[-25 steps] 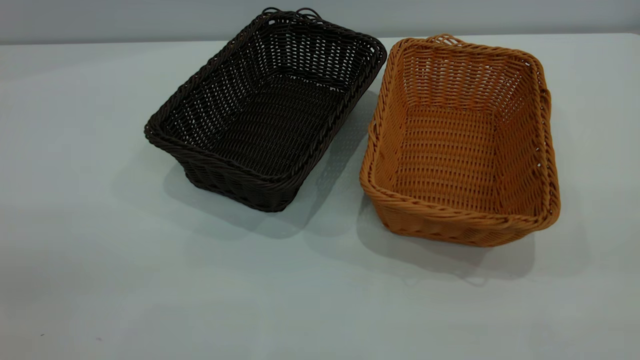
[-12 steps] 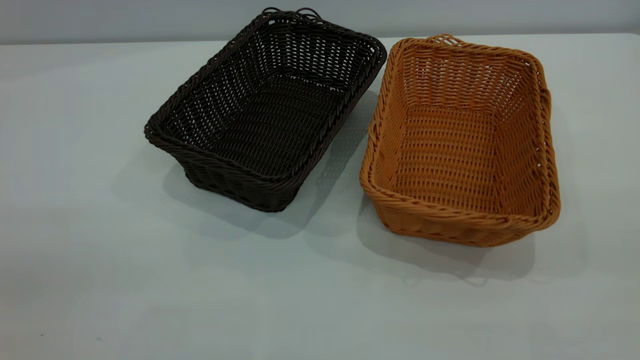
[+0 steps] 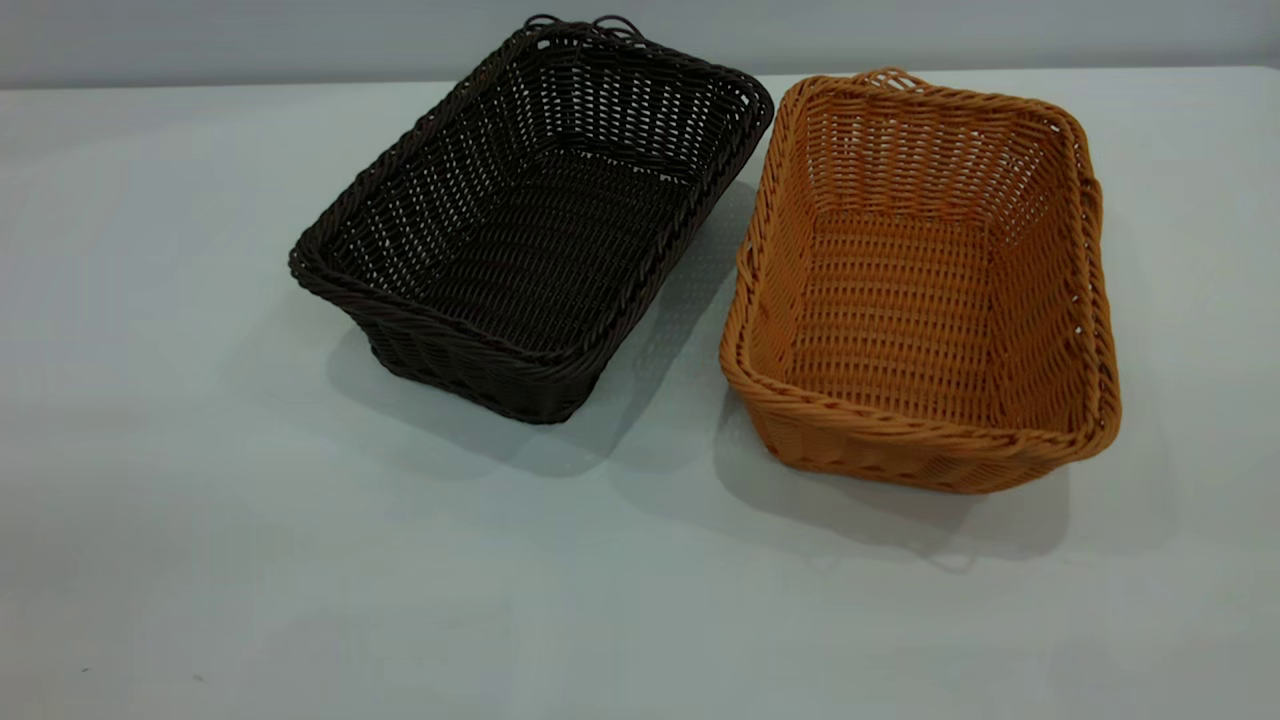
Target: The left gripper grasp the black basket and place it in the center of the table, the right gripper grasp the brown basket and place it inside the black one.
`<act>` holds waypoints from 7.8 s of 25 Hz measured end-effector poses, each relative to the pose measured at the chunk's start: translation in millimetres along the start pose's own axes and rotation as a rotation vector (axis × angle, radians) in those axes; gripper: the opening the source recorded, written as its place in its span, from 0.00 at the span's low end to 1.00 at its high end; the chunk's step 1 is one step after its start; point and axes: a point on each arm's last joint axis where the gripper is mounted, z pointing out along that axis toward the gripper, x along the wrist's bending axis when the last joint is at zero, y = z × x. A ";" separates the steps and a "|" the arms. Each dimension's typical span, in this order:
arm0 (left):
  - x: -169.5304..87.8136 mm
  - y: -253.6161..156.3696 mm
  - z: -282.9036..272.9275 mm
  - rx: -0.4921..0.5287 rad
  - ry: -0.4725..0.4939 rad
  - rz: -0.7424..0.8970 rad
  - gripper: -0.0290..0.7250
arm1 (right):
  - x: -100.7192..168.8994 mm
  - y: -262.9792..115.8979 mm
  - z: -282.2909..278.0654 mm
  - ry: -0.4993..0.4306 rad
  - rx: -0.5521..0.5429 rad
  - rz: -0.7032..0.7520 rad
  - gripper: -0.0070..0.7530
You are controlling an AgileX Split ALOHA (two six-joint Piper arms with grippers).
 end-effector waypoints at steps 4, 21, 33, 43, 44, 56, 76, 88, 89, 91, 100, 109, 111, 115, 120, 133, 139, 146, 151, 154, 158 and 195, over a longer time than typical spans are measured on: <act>0.4 51.8 15.0 0.039 -0.001 0.001 0.76 | 3.1 21.2 -12.6 0.007 -0.034 0.028 0.75; -45.8 182.3 258.6 0.237 -0.132 0.169 0.76 | 6.4 58.7 30.5 0.009 0.128 0.063 0.75; -130.2 156.7 451.7 0.444 -0.232 0.352 0.76 | 12.5 74.9 90.6 0.051 0.341 0.195 0.75; -164.9 141.1 500.5 0.456 -0.265 0.393 0.76 | 14.0 70.8 149.1 0.046 0.565 0.302 0.75; -165.1 137.6 503.8 0.460 -0.264 0.394 0.75 | 15.1 69.1 156.1 0.057 0.596 0.315 0.75; -164.8 151.1 504.1 0.394 -0.267 0.391 0.14 | 38.2 29.7 259.1 0.244 0.950 0.787 0.75; -150.6 208.9 469.9 0.235 -0.247 0.375 0.14 | 52.8 -74.7 389.0 0.075 1.208 1.145 0.75; -136.6 214.0 472.0 0.200 -0.242 0.527 0.14 | 28.3 -57.6 419.5 0.055 1.020 1.116 0.10; -133.3 215.7 471.5 0.196 -0.241 0.547 0.14 | 22.1 -53.4 422.5 0.067 1.001 1.098 0.10; -131.6 216.3 471.5 0.190 -0.244 0.596 0.14 | -0.7 -42.2 428.7 0.087 0.942 1.072 0.10; -187.6 186.5 449.4 0.319 -0.448 1.084 0.14 | -137.6 67.8 416.4 0.175 0.558 1.012 0.10; -282.3 127.4 426.7 0.252 -0.798 1.492 0.14 | -139.6 89.8 403.0 0.354 0.651 0.875 0.10; -290.9 116.7 428.3 0.255 -0.822 1.503 0.14 | -140.3 92.5 403.1 0.359 0.644 0.873 0.10; -297.4 112.4 426.7 0.255 -0.849 1.453 0.19 | -139.7 95.7 400.2 0.370 0.640 0.865 0.10; -299.5 113.3 426.5 0.245 -0.851 1.407 0.49 | -136.2 108.6 388.7 0.383 0.630 0.820 0.10; -178.7 234.9 397.5 0.230 -0.566 0.803 0.74 | -62.3 129.9 357.2 0.450 0.823 0.506 0.10; -101.7 250.3 407.2 0.293 -0.457 0.602 0.74 | 20.0 113.6 360.9 0.514 0.997 0.235 0.10; -78.1 250.0 409.5 0.330 -0.438 0.561 0.74 | 80.9 88.3 366.1 0.570 1.095 0.090 0.10; -78.3 248.8 408.8 0.343 -0.445 0.562 0.74 | 96.6 61.1 380.2 0.576 1.175 0.074 0.10; -78.3 248.5 408.7 0.347 -0.447 0.562 0.74 | 95.7 55.1 389.2 0.560 1.170 0.081 0.10; -78.4 248.4 408.6 0.347 -0.448 0.561 0.74 | 96.7 57.6 400.8 0.556 1.157 0.071 0.10; -64.4 327.5 180.0 0.154 -0.434 0.466 0.74 | 103.1 255.1 203.0 0.529 0.486 -0.162 0.76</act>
